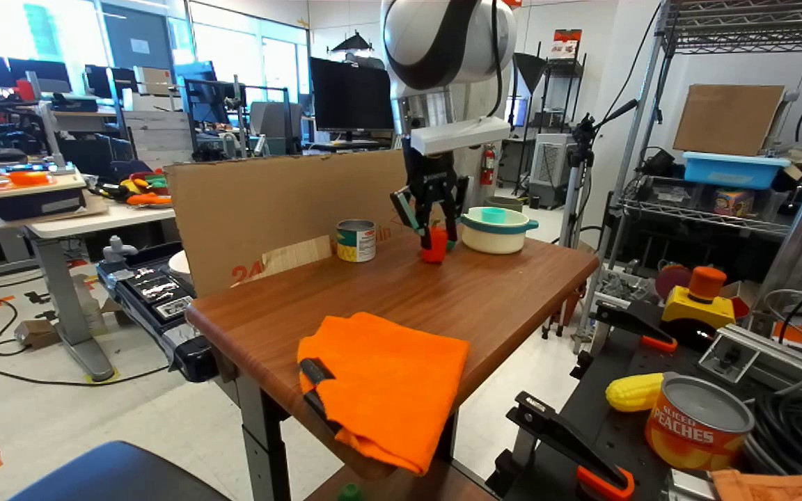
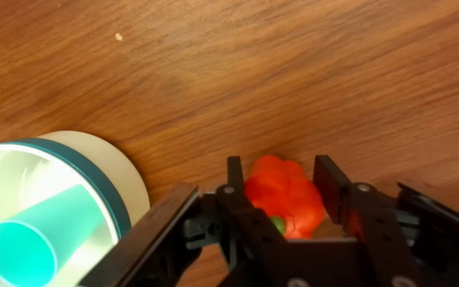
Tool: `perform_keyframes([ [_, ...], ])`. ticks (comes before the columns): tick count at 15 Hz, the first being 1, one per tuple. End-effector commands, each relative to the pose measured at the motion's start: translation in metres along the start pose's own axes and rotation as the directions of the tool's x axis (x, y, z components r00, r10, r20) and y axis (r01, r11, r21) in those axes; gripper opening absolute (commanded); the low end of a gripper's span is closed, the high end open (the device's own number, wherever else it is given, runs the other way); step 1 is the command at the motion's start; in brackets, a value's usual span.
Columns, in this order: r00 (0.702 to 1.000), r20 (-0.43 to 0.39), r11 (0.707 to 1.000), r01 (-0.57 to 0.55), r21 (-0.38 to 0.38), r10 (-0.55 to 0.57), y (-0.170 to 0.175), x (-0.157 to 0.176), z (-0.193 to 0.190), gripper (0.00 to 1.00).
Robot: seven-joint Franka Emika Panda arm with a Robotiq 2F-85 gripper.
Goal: Move the orange pepper closer to the edge
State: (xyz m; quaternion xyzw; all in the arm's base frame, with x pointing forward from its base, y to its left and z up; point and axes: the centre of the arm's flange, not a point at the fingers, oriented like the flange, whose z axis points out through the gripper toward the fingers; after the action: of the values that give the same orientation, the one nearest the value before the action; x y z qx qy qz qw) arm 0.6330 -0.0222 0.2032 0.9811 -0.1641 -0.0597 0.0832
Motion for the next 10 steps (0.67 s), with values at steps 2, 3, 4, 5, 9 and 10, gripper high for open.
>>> perform_keyframes([
  [2, 0.998, 0.025, 0.998, 0.061, -0.005, -0.061, 0.009, -0.021, -0.031, 0.23],
  [3, 0.994, 0.050, 0.995, 0.102, -0.002, -0.102, 0.018, -0.035, -0.037, 0.23],
  [4, 0.987, 0.070, 0.990, 0.143, -0.012, -0.142, 0.027, -0.049, -0.042, 0.23],
  [5, 0.977, 0.087, 0.980, 0.199, -0.015, -0.197, 0.039, -0.065, -0.046, 0.23],
  [9, 0.944, 0.107, 0.947, 0.319, -0.042, -0.313, 0.074, -0.106, -0.046, 0.23],
  [10, 0.944, 0.090, 0.944, 0.324, -0.058, -0.318, 0.080, -0.111, -0.042, 0.23],
])
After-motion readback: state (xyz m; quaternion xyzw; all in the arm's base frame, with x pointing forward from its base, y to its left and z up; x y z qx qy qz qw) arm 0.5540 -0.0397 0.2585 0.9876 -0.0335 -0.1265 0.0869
